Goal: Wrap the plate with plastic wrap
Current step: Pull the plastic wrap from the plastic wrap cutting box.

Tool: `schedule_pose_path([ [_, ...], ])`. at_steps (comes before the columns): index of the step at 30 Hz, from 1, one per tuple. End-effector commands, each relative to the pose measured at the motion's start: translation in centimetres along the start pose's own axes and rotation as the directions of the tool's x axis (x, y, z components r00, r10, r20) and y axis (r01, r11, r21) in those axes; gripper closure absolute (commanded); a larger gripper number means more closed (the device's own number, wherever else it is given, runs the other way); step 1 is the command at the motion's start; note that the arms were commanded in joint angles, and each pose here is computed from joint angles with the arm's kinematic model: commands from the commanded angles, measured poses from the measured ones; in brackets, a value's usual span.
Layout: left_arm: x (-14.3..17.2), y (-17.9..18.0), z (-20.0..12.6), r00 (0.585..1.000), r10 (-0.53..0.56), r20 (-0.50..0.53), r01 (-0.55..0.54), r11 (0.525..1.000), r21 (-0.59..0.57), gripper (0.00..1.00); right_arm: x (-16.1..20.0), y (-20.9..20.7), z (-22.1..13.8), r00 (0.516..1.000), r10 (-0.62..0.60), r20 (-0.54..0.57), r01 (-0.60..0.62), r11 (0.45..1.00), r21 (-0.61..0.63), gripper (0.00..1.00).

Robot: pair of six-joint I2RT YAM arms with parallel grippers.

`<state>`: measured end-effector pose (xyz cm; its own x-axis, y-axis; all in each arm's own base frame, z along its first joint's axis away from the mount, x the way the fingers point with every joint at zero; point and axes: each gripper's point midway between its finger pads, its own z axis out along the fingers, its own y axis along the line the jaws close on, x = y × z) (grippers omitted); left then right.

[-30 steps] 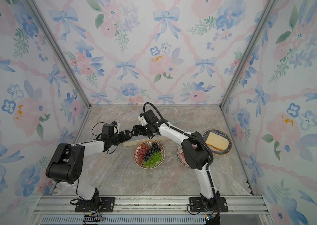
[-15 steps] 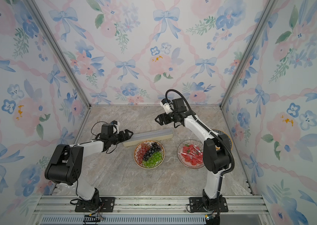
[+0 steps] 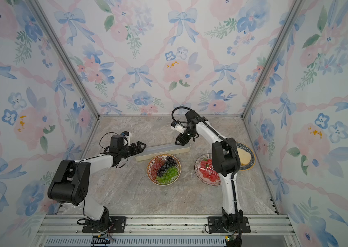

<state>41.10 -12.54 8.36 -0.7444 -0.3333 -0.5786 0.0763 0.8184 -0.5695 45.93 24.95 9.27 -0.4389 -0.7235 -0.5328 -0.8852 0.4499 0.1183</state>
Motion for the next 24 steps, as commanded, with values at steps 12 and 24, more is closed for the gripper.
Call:
schedule_pose_path([
  [12,-0.5,-0.7,-0.5,1.000,0.027,0.014,-0.027,0.999,0.024,0.08,0.6,-0.2,1.9,0.998,0.031,-0.049,-0.033,0.998,-0.046,0.53],
  [24,-3.9,-3.2,-2.6,0.971,0.198,0.132,-0.202,0.979,0.018,0.08,0.0,1.1,-0.1,1.000,0.021,-0.008,-0.021,0.997,-0.077,1.00],
])
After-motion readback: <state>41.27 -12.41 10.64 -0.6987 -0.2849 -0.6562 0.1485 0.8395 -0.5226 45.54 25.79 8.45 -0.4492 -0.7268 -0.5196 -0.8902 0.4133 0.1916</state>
